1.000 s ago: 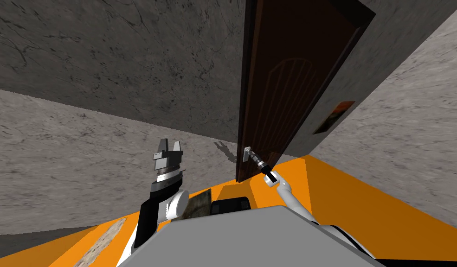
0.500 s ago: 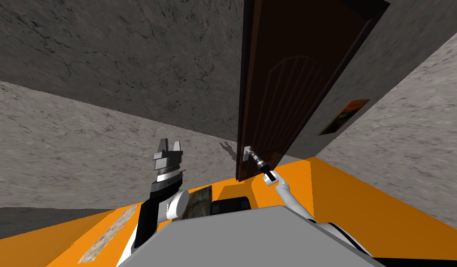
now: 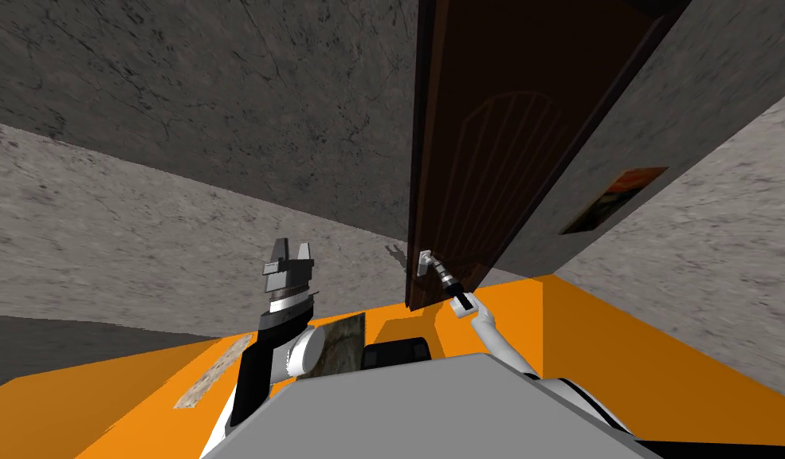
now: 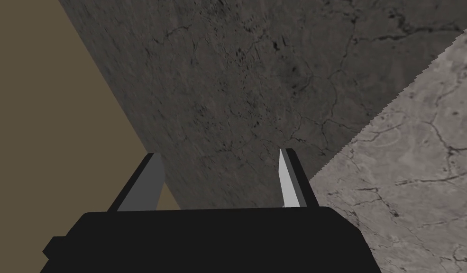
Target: Pull the door open
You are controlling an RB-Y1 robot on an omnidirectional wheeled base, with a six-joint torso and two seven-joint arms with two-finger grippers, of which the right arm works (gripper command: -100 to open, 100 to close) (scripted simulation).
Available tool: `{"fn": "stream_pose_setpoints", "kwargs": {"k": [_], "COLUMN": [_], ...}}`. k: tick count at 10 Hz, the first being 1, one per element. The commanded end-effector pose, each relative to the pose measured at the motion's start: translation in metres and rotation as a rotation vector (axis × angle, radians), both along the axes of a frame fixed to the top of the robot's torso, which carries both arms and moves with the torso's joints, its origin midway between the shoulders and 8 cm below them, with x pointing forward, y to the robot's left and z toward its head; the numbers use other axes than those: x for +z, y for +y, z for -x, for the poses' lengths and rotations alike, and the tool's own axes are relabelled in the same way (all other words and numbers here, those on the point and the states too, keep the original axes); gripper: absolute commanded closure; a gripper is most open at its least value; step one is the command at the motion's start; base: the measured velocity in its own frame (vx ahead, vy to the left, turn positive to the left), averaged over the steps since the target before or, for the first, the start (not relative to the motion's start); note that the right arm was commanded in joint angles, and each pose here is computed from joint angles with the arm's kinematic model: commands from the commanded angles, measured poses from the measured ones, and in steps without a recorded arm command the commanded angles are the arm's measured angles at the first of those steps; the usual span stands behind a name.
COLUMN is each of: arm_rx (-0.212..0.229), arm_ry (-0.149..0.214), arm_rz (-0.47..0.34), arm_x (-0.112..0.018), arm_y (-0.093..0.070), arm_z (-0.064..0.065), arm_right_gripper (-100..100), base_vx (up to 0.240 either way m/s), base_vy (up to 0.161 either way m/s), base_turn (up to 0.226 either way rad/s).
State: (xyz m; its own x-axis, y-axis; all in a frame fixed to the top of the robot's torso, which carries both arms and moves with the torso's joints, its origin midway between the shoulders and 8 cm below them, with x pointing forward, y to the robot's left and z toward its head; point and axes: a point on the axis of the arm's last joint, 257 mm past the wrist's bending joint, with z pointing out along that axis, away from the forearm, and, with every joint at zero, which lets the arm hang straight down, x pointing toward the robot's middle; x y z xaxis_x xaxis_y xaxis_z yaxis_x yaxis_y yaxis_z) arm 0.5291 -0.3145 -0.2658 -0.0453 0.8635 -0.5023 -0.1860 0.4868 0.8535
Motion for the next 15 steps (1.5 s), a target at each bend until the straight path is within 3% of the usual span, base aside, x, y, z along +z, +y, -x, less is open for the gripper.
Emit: {"fn": "stream_pose_setpoints", "kwargs": {"k": [1,3,6,7,10,12,15], "arm_rx": [0.005,-0.001,-0.014,-0.016,-0.027,-0.029,-0.039], "arm_ry": [-0.013,-0.009,0.001,0.000,0.010,0.008,0.015], "arm_rz": [-0.099,-0.169,-0.349,-0.366,-0.546,-0.564,-0.750], "arm_x": [0.009,0.010,0.011,0.011,0.011,0.011,0.009], "arm_y": [0.003,0.001,-0.004,-0.006,-0.011,-0.012,-0.017], "arm_z": [-0.005,-0.007,-0.013,-0.013,-0.018,-0.018,-0.023], "arm_right_gripper": [100,100,100,100,100,100,100], "base_vx": [-0.082,-0.083,-0.080,-0.065,-0.077,-0.044,-0.065], "base_vy": [-0.064,-0.064,-0.050,-0.050,-0.053,-0.030,-0.045], "base_turn": [0.134,0.128,0.127,0.063,0.135,0.037,0.128]}}
